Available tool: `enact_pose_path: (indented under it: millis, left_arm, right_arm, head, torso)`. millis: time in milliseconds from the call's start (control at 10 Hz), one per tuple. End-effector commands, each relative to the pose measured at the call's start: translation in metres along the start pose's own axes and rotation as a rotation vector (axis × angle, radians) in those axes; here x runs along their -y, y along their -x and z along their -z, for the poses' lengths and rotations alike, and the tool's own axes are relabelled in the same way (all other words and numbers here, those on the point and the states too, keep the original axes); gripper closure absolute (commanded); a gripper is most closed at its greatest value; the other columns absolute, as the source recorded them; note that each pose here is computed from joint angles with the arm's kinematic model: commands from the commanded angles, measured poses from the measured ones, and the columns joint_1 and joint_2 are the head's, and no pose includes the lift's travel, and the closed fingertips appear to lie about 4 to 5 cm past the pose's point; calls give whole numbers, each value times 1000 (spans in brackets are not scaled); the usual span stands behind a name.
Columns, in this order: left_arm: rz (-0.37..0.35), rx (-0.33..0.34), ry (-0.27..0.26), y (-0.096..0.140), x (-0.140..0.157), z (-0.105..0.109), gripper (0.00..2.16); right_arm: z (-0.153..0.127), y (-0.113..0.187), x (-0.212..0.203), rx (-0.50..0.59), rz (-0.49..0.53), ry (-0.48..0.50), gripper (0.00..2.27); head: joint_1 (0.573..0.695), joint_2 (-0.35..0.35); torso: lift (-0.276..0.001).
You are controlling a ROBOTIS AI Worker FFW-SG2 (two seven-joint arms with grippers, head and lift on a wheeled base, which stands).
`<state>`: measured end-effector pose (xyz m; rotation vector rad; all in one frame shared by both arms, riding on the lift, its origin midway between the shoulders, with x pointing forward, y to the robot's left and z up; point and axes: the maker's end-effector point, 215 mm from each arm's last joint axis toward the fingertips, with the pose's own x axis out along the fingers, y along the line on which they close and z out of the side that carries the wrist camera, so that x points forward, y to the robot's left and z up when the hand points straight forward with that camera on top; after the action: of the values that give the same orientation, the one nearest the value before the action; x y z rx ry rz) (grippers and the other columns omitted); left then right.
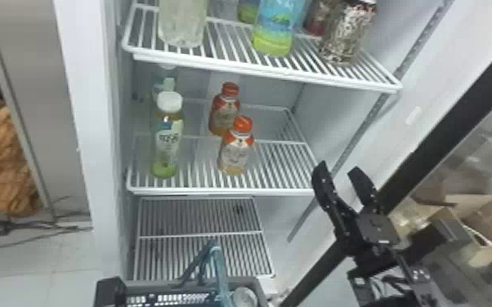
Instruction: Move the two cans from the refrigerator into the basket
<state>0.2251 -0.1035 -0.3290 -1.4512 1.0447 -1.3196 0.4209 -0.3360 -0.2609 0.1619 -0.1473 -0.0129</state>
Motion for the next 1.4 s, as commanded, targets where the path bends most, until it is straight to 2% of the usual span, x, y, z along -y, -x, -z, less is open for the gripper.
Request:
enact_pose_path:
  millis: [0, 1300]
  left_arm:
    - [1, 2, 0, 0, 0, 0, 1210]
    - [1, -2, -1, -1, 1, 0, 1210]
  right_arm:
    - [2, 1, 1, -3, 3, -2, 371]
    - [-6, 1, 4, 26, 13, 2, 371]
  head:
    - [695, -350]
    - [695, -350]
  torso:
    - [-266]
    - [-266]
